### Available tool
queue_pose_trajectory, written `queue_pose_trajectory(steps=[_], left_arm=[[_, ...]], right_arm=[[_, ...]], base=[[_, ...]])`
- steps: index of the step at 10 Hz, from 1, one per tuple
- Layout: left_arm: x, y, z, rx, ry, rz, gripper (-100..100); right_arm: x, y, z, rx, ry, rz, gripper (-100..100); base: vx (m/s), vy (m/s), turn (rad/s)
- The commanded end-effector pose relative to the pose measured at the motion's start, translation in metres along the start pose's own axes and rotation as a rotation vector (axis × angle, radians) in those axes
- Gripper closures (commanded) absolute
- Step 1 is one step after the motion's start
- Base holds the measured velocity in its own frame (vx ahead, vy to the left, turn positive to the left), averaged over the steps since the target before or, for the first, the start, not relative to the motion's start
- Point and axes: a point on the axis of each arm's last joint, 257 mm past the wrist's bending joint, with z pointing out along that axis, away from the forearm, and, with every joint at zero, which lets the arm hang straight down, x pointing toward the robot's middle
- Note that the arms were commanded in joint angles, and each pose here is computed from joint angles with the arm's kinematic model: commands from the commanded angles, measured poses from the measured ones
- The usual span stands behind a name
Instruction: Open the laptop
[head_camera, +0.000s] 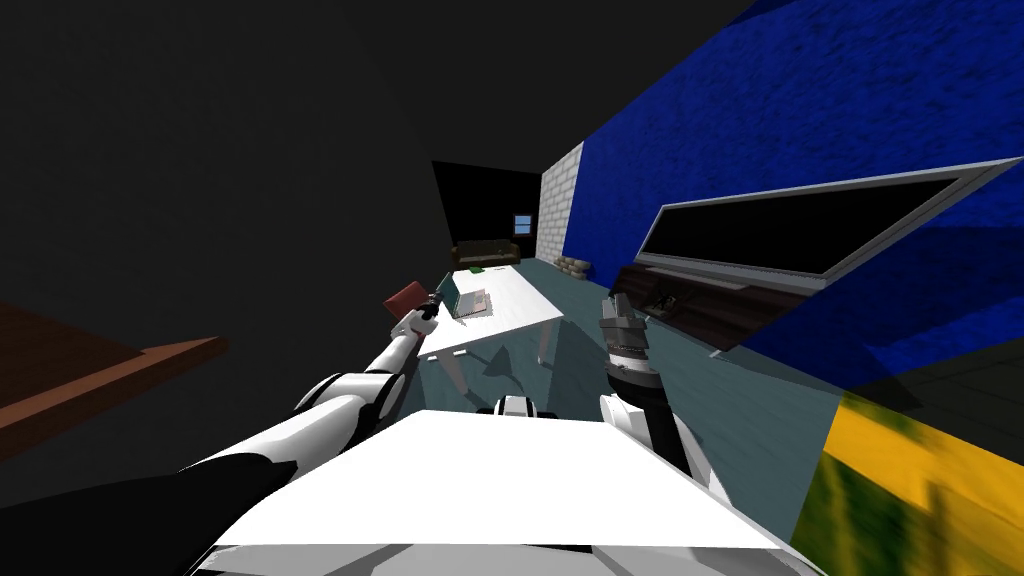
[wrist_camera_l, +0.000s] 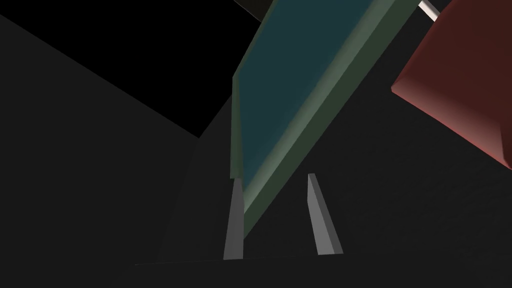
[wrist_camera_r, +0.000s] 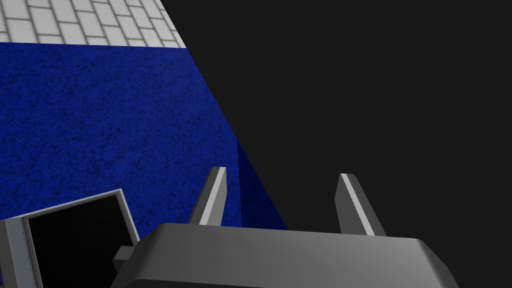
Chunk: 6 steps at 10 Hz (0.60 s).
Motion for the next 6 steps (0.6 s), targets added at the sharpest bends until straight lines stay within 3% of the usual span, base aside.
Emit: queue_pose_trajectory(steps=[1, 3, 4, 6], left_arm=[[0.007, 0.016, -0.015, -0.019, 0.008, 0.009, 100], [-0.001, -0.008, -0.016, 0.028, -0.009, 0.006, 100], [0.01, 0.016, -0.027, -0.019, 0.009, 0.01, 100], [0.003, -0.004, -0.033, 0.029, -0.005, 0.011, 100]], right_arm=[[0.0, 0.0, 0.0, 0.0, 0.0, 0.0, 0], [0.0, 0.0, 0.0, 0.0, 0.0, 0.0, 0], [0.0, 0.0, 0.0, 0.0, 0.0, 0.0, 0], [0.0, 0.0, 0.0, 0.0, 0.0, 0.0, 0]], base=[[0.089, 0.012, 0.051], [0.027, 0.004, 0.014], [0.08, 0.026, 0.037], [0.063, 0.006, 0.034]])
